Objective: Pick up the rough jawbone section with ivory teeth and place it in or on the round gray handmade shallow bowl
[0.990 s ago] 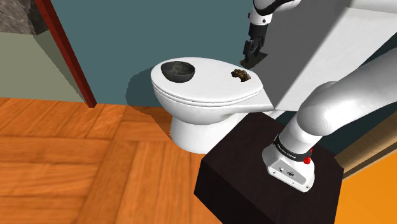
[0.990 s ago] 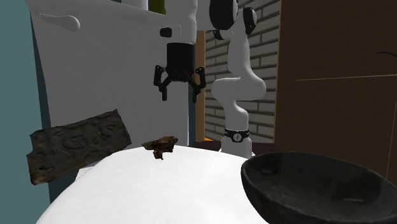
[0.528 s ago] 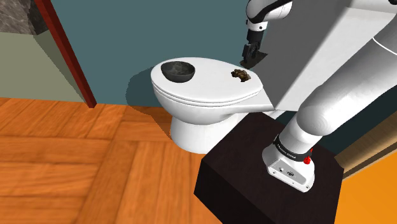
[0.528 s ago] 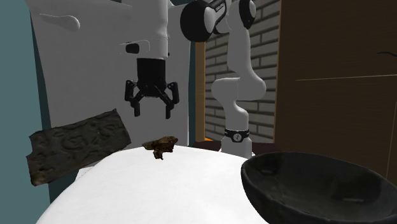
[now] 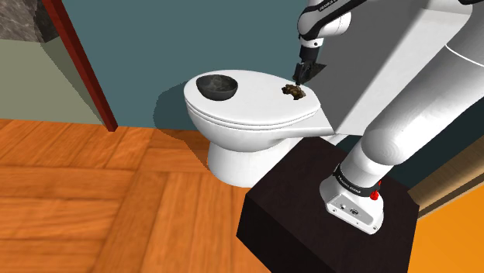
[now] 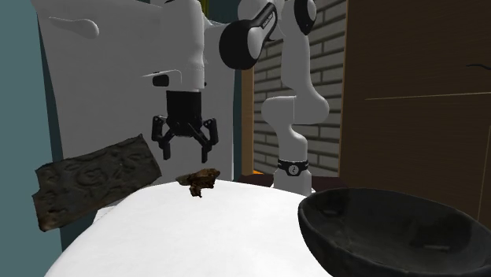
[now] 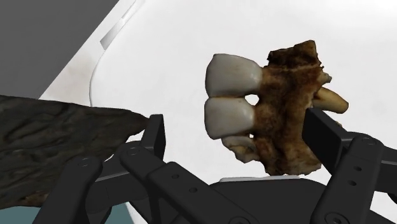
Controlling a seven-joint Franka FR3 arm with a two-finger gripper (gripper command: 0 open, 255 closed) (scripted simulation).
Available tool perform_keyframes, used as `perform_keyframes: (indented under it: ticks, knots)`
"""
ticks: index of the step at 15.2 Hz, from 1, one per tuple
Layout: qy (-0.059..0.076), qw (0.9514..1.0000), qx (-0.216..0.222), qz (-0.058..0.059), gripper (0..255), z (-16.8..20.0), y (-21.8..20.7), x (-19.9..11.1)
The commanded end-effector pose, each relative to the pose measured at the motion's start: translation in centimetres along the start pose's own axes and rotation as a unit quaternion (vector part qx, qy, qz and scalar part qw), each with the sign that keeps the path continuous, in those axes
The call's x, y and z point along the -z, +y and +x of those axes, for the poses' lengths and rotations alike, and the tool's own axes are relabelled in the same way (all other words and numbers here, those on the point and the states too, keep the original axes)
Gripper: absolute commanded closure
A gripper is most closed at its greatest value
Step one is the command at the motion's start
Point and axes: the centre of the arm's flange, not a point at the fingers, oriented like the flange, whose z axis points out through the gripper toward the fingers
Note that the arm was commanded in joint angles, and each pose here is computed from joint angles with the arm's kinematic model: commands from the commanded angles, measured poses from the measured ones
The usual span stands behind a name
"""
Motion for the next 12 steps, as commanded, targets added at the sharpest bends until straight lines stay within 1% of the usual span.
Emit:
perform_keyframes:
  ticks: [1,7,8,12]
  knots:
    - [0.0,1.0,0.0,0.0,0,0.12,-0.02,-0.34]
    - [0.0,1.0,0.0,0.0,0,0.12,-0.02,-0.34]
    - [0.0,1.0,0.0,0.0,255,0.12,-0.02,-0.34]
    - [0.0,1.0,0.0,0.0,255,0.11,-0.02,-0.34]
